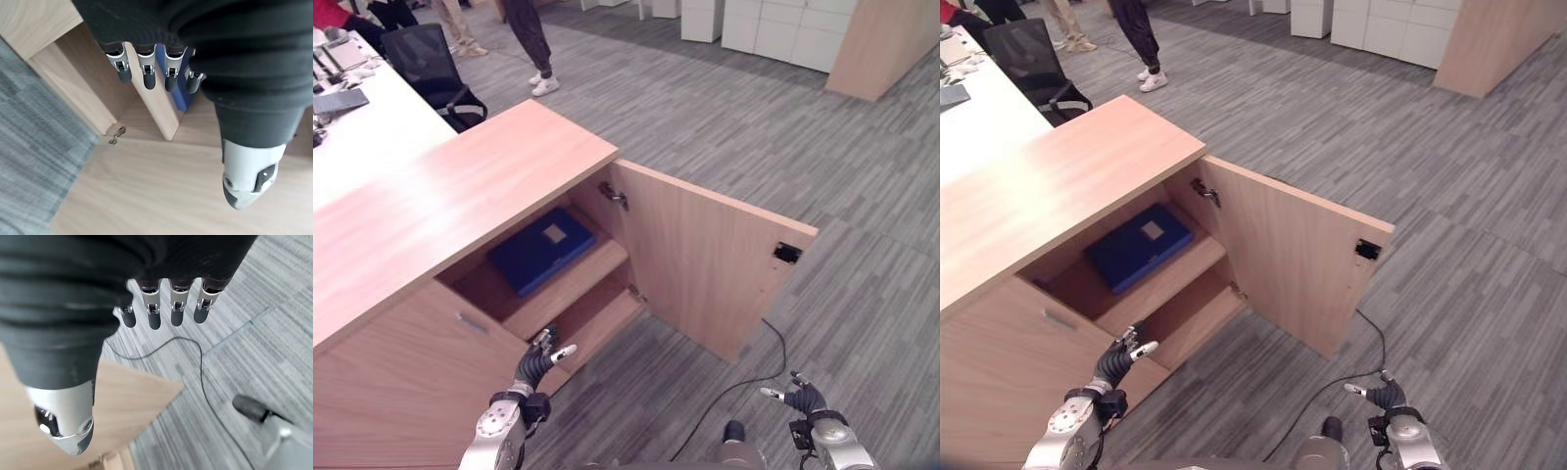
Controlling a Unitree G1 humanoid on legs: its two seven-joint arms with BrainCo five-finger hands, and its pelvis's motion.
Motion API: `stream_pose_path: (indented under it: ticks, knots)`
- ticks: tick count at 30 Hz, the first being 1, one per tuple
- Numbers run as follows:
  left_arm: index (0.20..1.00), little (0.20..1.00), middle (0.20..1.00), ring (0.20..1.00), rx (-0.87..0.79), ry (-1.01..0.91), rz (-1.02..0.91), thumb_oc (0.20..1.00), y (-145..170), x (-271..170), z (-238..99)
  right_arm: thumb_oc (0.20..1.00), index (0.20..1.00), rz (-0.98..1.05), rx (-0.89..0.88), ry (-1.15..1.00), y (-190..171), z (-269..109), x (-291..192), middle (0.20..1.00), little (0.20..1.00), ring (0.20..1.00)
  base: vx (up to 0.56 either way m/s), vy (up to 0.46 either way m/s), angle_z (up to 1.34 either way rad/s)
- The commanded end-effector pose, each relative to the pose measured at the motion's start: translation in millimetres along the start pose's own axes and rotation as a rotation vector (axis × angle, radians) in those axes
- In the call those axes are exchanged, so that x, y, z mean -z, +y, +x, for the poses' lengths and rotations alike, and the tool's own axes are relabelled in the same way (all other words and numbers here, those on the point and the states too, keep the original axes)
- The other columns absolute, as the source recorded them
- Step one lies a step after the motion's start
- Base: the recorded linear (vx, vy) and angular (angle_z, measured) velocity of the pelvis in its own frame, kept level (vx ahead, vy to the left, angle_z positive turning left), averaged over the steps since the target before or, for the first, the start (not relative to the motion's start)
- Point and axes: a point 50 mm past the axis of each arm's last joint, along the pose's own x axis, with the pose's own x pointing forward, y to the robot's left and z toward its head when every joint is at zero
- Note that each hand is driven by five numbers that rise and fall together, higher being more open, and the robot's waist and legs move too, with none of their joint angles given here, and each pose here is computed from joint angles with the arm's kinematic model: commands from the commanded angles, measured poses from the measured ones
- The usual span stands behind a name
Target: Put the empty folder in the office cabinet
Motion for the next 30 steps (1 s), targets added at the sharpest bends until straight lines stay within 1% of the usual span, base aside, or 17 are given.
stream_pose_path:
  ticks: [1,7,9,14,15,16,17,19,21,23,30]
  knots:
    - [1.0,1.0,1.0,1.0,-0.003,-0.128,0.004,1.0,3,-27,3,1.0,1.0,0.081,0.084,-0.162,-15,8,-47,1.0,1.0,1.0,0.05,-0.177,-0.52]
    - [1.0,1.0,1.0,1.0,0.04,-0.069,0.055,1.0,0,-16,0,1.0,1.0,0.132,0.188,-0.3,-48,8,-87,1.0,1.0,1.0,0.09,-0.006,-0.15]
    - [1.0,1.0,1.0,1.0,0.044,-0.069,0.065,1.0,0,-17,0,1.0,1.0,0.134,0.202,-0.324,-52,8,-95,1.0,1.0,1.0,0.04,0.005,0.6]
    - [1.0,1.0,1.0,1.0,0.096,-0.043,0.109,1.0,-2,-14,-3,1.0,1.0,0.173,0.253,-0.453,-72,6,-145,1.0,1.0,1.0,0.06,0.017,0.44]
    - [1.0,1.0,1.0,1.0,0.095,-0.044,0.108,1.0,-2,-14,-3,1.0,1.0,0.173,0.253,-0.454,-72,6,-145,1.0,1.0,1.0,0.02,0.018,0.18]
    - [1.0,1.0,1.0,1.0,0.108,-0.039,0.126,1.0,-2,-14,-4,1.0,1.0,0.154,0.247,-0.499,-73,4,-160,1.0,1.0,1.0,0.02,0.014,0.1]
    - [1.0,1.0,1.0,1.0,0.108,-0.039,0.125,1.0,-2,-14,-4,1.0,1.0,0.154,0.247,-0.499,-73,4,-160,1.0,1.0,1.0,0.03,0.035,0.18]
    - [1.0,1.0,1.0,1.0,0.111,-0.034,0.131,1.0,-1,-14,-4,1.0,1.0,0.122,0.22,-0.553,-66,2,-179,1.0,1.0,1.0,0.02,0.032,0.17]
    - [1.0,1.0,1.0,1.0,0.112,-0.033,0.129,1.0,-1,-13,-4,1.0,1.0,0.114,0.209,-0.563,-63,1,-183,1.0,1.0,1.0,0.0,0.0,0.0]
    - [1.0,1.0,1.0,1.0,0.113,-0.033,0.131,1.0,0,-13,-5,1.0,1.0,0.091,0.171,-0.607,-51,-2,-197,1.0,1.0,1.0,0.01,0.017,0.04]
    - [1.0,1.0,1.0,1.0,0.12,-0.026,0.129,1.0,-3,-12,-5,1.0,1.0,0.072,0.104,-0.649,-27,-3,-219,1.0,1.0,1.0,0.0,0.005,0.05]
